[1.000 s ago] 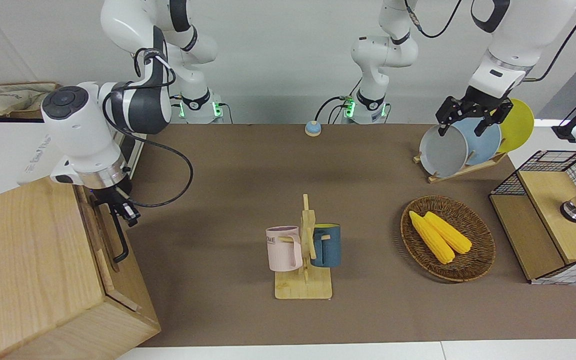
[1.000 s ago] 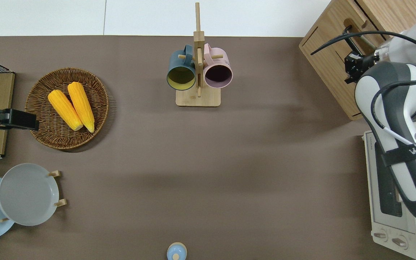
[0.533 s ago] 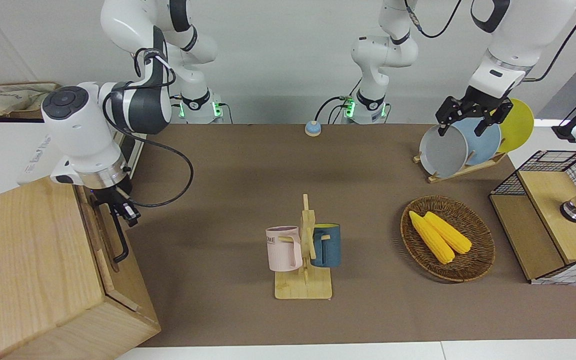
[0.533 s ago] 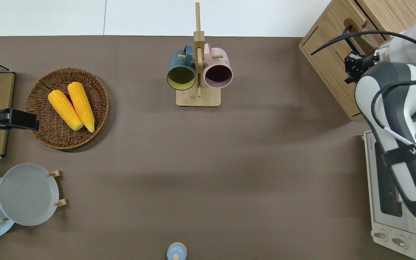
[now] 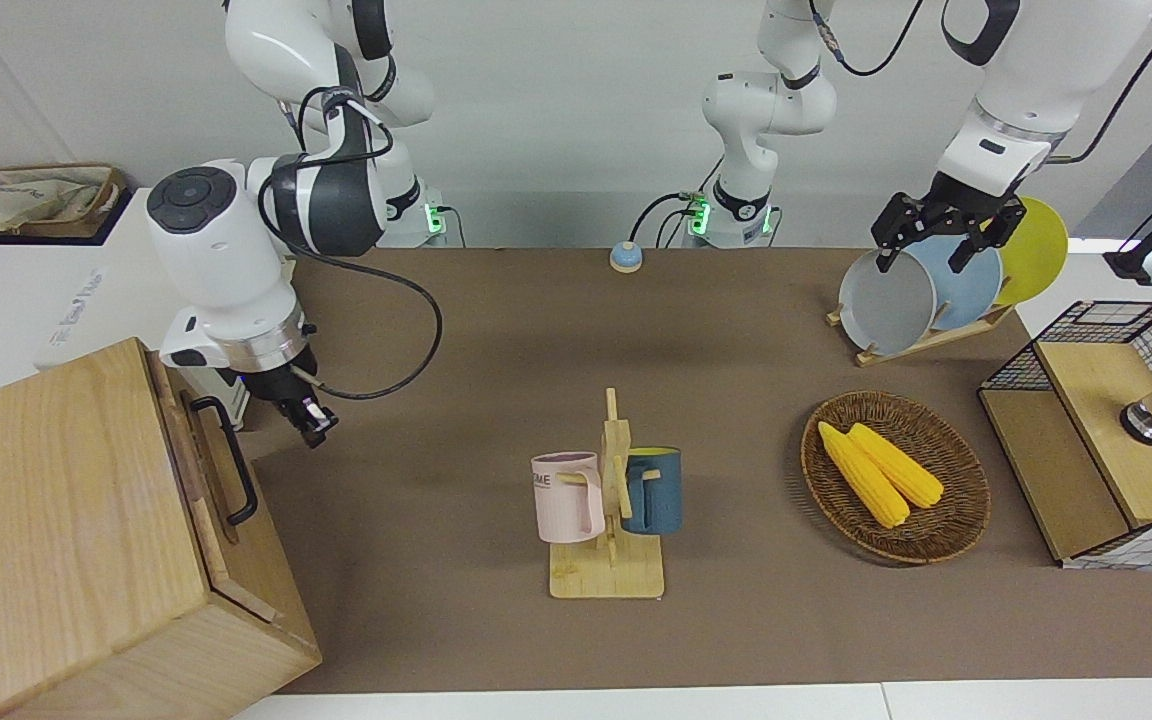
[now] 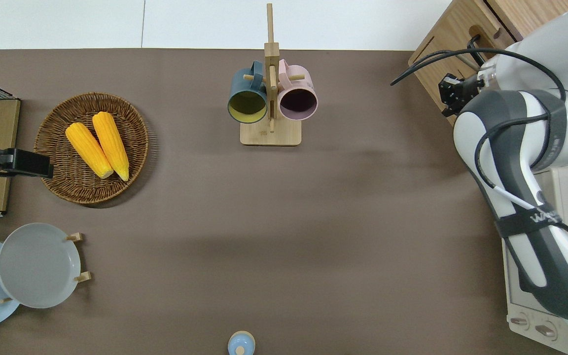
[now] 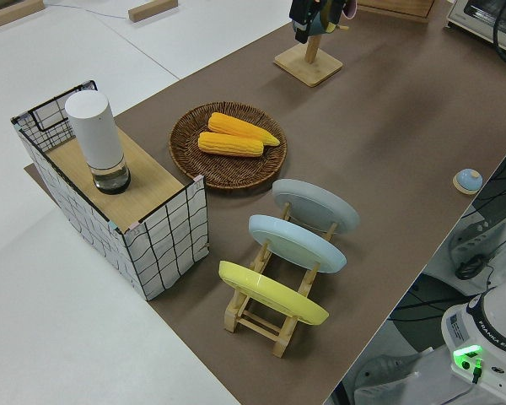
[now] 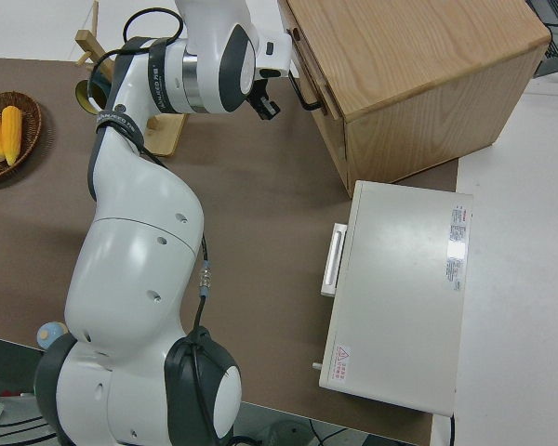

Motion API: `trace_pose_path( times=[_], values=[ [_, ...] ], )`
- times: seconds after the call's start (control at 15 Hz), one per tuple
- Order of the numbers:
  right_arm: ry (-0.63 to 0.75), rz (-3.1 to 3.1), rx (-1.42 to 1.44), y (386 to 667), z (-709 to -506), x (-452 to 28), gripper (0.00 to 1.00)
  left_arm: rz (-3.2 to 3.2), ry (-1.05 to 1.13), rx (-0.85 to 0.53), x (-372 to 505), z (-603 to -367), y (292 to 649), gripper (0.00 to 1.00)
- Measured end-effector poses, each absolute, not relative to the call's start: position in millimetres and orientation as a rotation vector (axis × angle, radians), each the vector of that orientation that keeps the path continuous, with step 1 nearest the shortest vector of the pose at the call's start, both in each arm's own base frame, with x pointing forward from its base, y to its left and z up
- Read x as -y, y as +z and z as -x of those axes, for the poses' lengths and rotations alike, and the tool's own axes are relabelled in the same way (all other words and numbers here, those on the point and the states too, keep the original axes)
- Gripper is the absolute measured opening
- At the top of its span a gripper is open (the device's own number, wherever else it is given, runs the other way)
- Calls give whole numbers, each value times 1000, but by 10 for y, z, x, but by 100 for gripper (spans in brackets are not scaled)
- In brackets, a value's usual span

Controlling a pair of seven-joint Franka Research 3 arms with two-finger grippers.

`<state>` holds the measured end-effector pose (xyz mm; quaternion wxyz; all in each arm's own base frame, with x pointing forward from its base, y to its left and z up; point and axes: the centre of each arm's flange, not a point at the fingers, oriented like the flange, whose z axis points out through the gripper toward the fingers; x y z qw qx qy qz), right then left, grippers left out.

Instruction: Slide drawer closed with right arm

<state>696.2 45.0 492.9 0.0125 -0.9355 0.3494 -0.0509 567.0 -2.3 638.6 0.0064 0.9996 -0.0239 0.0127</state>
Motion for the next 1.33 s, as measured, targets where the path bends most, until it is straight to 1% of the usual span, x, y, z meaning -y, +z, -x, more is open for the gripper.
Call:
trace_pose_path(
  times=[0.27, 0.53, 0.73, 1.07, 1.33],
  values=[
    [-113, 2977, -948, 5064, -6839, -788, 1, -3128, 40, 75, 23, -5669, 6386, 100],
    [-69, 3066, -653, 5395, -6615, -924, 1, -3128, 40, 75, 23, -5669, 6386, 100],
    [-67, 3093, -506, 5667, -6443, -819, 1, -3128, 40, 75, 23, -5670, 6386, 100],
    [-21, 3127, -234, 5901, -6136, -446, 1, -3128, 40, 75, 23, -5669, 6386, 100],
    [-24, 3160, -93, 6078, -5942, -268, 1, -3128, 40, 75, 23, -5670, 6386, 99]
  ],
)
